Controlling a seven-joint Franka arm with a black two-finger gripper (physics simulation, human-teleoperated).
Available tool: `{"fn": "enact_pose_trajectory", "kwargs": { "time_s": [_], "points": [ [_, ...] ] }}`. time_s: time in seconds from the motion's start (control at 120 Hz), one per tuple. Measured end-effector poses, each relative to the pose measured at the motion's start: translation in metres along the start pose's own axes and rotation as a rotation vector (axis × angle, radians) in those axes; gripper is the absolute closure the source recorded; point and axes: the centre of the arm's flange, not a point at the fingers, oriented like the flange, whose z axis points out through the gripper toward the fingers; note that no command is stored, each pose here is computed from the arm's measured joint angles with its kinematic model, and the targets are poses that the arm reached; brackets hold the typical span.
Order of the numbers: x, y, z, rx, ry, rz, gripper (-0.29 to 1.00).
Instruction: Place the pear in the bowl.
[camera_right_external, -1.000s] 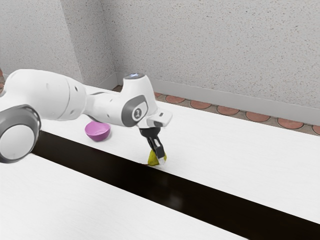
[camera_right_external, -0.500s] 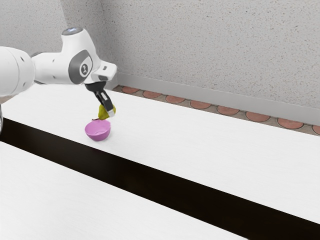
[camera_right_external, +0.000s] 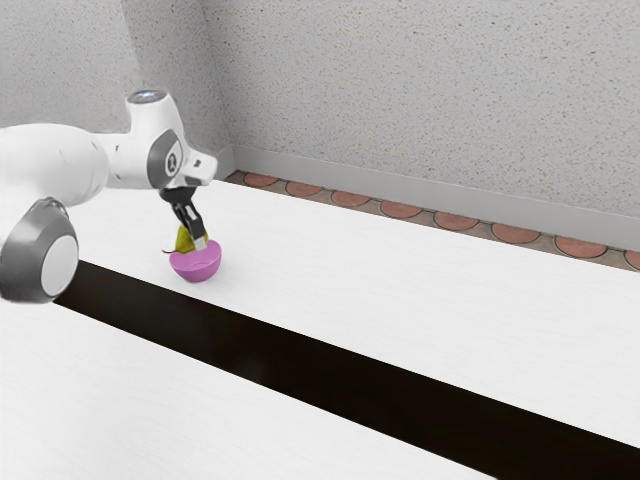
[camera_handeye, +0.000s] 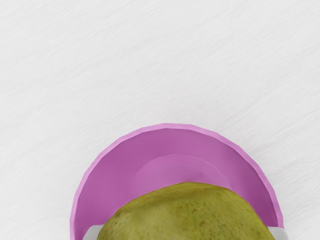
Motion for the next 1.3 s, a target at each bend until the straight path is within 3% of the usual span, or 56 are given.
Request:
{"fn": "enact_pose_trajectory", "kwargs": {
  "time_s": [0.108, 0.375, 0.675, 0.792, 0.933, 1.133, 1.3],
  "points": [
    [-0.001, 0.004, 0.022, -0.025, -0.015, 0.01, 0.62],
    [-0.004, 0.004, 0.025, -0.071, 0.015, 0.015, 0.27],
    [-0.002, 0.006, 0.015, -0.083, 0.029, 0.061, 0.07],
    [0.003, 0.04, -0.034, -0.121, 0.062, 0.106, 0.04],
    [-0.01, 0.093, -0.136, -0.197, 0.097, 0.186, 0.02],
    [-0.028, 0.168, -0.287, -0.181, 0.111, 0.384, 0.01],
    [-0.042, 0.179, -0.318, -0.183, 0.055, 0.419, 0.0]
  ]
}}
